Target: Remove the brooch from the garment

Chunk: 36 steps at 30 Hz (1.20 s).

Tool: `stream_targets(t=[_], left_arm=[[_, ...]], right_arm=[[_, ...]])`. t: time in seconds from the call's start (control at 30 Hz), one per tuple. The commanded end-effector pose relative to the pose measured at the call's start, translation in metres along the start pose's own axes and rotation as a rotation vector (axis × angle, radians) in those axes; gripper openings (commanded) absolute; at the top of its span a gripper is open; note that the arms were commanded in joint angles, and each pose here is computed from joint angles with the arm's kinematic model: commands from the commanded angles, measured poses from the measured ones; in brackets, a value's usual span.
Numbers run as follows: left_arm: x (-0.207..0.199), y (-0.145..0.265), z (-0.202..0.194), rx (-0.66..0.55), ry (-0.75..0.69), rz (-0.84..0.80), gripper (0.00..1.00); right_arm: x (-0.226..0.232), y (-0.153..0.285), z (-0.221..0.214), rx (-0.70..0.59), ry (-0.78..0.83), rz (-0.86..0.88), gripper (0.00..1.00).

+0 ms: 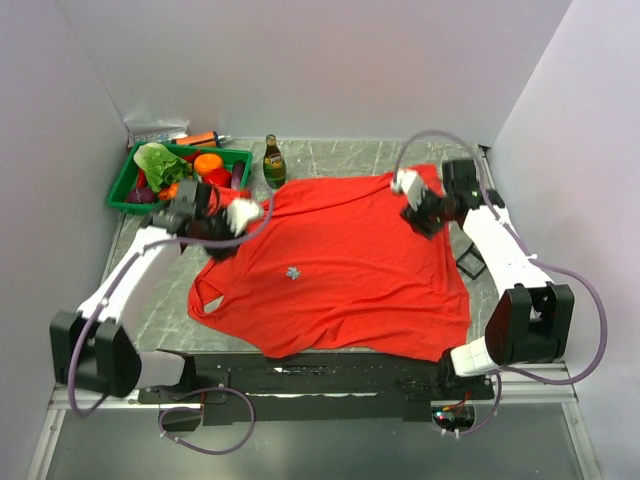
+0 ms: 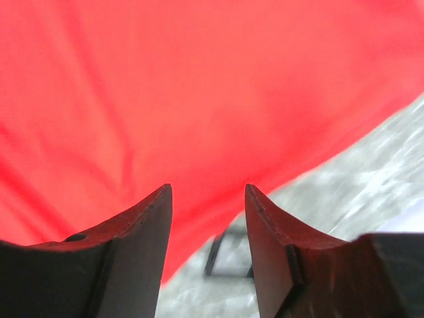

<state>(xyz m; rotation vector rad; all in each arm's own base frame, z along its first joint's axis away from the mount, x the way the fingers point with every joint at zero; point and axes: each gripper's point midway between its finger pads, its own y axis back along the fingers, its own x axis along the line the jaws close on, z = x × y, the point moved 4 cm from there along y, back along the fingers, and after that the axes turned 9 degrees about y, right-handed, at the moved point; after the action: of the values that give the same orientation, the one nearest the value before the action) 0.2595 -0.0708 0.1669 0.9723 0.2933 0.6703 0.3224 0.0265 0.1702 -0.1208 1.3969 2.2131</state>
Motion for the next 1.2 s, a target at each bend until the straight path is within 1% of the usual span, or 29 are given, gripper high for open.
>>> stream_targets(t=[0.0,0.03,0.07,0.1,0.13,0.17,0.2,0.27,0.3,0.37,0.4,0.47,0.5,0.6,0.63,0.73,0.83,0.93,1.0,1.17], left_arm=[[-0.008,-0.01,0.081,-0.244,0.17,-0.199,0.43],[-0.008,-0.024,0.084,-0.225,0.202,-0.232,0.42],[-0.014,-0.03,0.089,-0.225,0.217,-0.284,0.39],[-0.015,-0.032,0.099,-0.229,0.274,-0.307,0.38],[-0.017,-0.047,0.098,-0.195,0.324,-0.35,0.36],[-0.023,-0.051,0.102,-0.197,0.354,-0.407,0.33],[-0.026,-0.056,0.106,-0.202,0.417,-0.431,0.32],[-0.033,-0.069,0.099,-0.178,0.481,-0.461,0.3],[-0.035,-0.073,0.099,-0.171,0.532,-0.464,0.3],[-0.038,-0.085,0.092,-0.144,0.576,-0.478,0.31],[-0.041,-0.089,0.09,-0.127,0.614,-0.484,0.32],[-0.042,-0.1,0.085,-0.106,0.627,-0.493,0.33],[-0.045,-0.102,0.084,-0.083,0.675,-0.502,0.33],[-0.05,-0.121,0.077,-0.015,0.712,-0.522,0.34],[-0.051,-0.126,0.075,-0.001,0.716,-0.52,0.36],[-0.055,-0.137,0.074,0.047,0.696,-0.514,0.35],[-0.057,-0.143,0.071,0.074,0.706,-0.506,0.34],[-0.059,-0.149,0.063,0.112,0.725,-0.492,0.38],[-0.06,-0.152,0.059,0.132,0.736,-0.491,0.38],[-0.061,-0.155,0.058,0.139,0.739,-0.484,0.38]], right_arm=[[-0.002,0.002,0.062,-0.2,-0.216,0.097,0.55],[-0.009,0.005,0.074,-0.231,-0.231,0.094,0.55],[-0.009,-0.002,0.079,-0.247,-0.264,0.128,0.55],[-0.012,-0.001,0.088,-0.26,-0.315,0.134,0.55],[-0.011,-0.004,0.093,-0.268,-0.338,0.149,0.54],[-0.015,-0.01,0.099,-0.293,-0.353,0.138,0.54],[-0.012,-0.013,0.102,-0.3,-0.404,0.151,0.54],[-0.006,-0.02,0.117,-0.315,-0.387,0.17,0.54],[-0.003,-0.023,0.12,-0.308,-0.368,0.168,0.54],[0.005,-0.026,0.129,-0.31,-0.331,0.178,0.55],[0.006,-0.028,0.13,-0.307,-0.334,0.18,0.55],[0.007,-0.031,0.131,-0.305,-0.347,0.189,0.55],[0.007,-0.032,0.132,-0.305,-0.353,0.191,0.55],[0.006,-0.034,0.129,-0.295,-0.35,0.182,0.55],[0.006,-0.033,0.128,-0.291,-0.349,0.177,0.55],[0.007,-0.032,0.127,-0.287,-0.335,0.173,0.55],[0.006,-0.031,0.126,-0.286,-0.329,0.161,0.55],[0.008,-0.032,0.125,-0.283,-0.325,0.165,0.55],[0.008,-0.033,0.124,-0.28,-0.327,0.164,0.55],[0.007,-0.035,0.125,-0.283,-0.329,0.17,0.55]])
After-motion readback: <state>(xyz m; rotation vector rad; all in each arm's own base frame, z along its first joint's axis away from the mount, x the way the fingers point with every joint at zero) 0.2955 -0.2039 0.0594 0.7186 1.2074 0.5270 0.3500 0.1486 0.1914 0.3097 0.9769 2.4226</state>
